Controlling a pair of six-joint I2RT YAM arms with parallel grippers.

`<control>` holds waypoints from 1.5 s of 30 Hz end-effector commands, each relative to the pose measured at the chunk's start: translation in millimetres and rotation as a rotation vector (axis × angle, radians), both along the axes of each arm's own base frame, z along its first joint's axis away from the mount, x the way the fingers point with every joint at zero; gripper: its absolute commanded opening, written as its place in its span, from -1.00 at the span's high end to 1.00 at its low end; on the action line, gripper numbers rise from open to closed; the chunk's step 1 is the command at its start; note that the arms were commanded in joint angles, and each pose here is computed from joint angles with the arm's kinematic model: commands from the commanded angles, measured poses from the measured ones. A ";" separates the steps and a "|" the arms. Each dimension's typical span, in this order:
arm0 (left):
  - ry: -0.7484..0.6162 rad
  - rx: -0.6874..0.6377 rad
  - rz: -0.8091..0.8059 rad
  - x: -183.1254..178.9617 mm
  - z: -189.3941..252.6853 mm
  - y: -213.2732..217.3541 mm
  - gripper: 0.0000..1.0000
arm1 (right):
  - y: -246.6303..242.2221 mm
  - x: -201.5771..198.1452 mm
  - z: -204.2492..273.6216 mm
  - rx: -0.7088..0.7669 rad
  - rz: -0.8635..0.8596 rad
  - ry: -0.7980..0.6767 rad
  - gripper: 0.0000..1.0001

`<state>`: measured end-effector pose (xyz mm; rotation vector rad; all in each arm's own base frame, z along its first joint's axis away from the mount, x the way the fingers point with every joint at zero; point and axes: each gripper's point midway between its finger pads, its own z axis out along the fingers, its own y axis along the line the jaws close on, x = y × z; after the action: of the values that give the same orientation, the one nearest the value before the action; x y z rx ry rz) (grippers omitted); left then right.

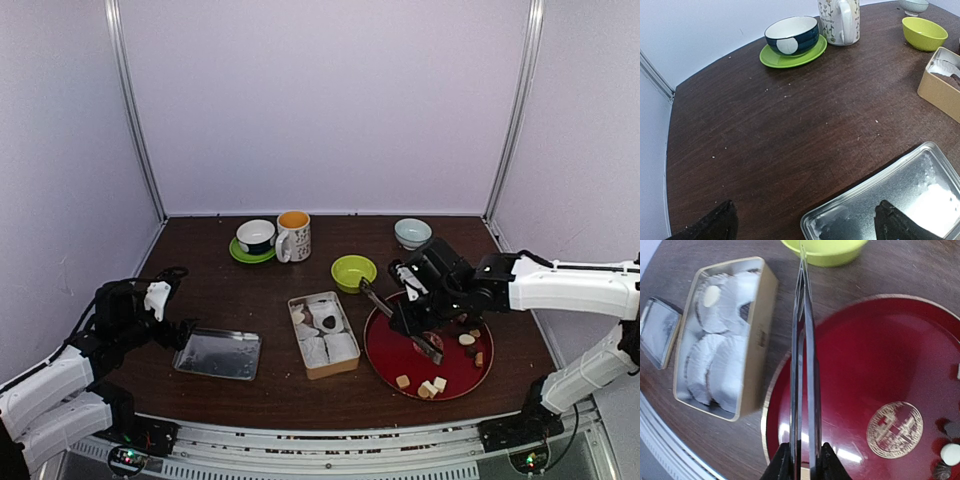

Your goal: Pack the chocolate

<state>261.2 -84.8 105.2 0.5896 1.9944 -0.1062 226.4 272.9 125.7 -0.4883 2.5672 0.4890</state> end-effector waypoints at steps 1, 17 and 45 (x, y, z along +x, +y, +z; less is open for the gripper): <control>-0.042 -0.006 -0.015 4.9 12.4 -2.6 -0.96 | -44.4 -6.3 -25.1 -0.053 -0.128 0.013 0.62; -0.041 -0.006 -0.017 4.8 12.1 -2.8 -0.96 | -86.0 -30.4 -106.7 -0.166 -0.224 0.108 0.37; -0.041 -0.008 -0.039 3.0 12.1 -5.8 -0.96 | -90.6 -25.7 -92.4 -0.319 -0.227 -0.013 0.02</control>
<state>260.0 -87.9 105.7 0.6106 1.9859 -0.1207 193.1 181.6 26.0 -0.3186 2.6860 0.0357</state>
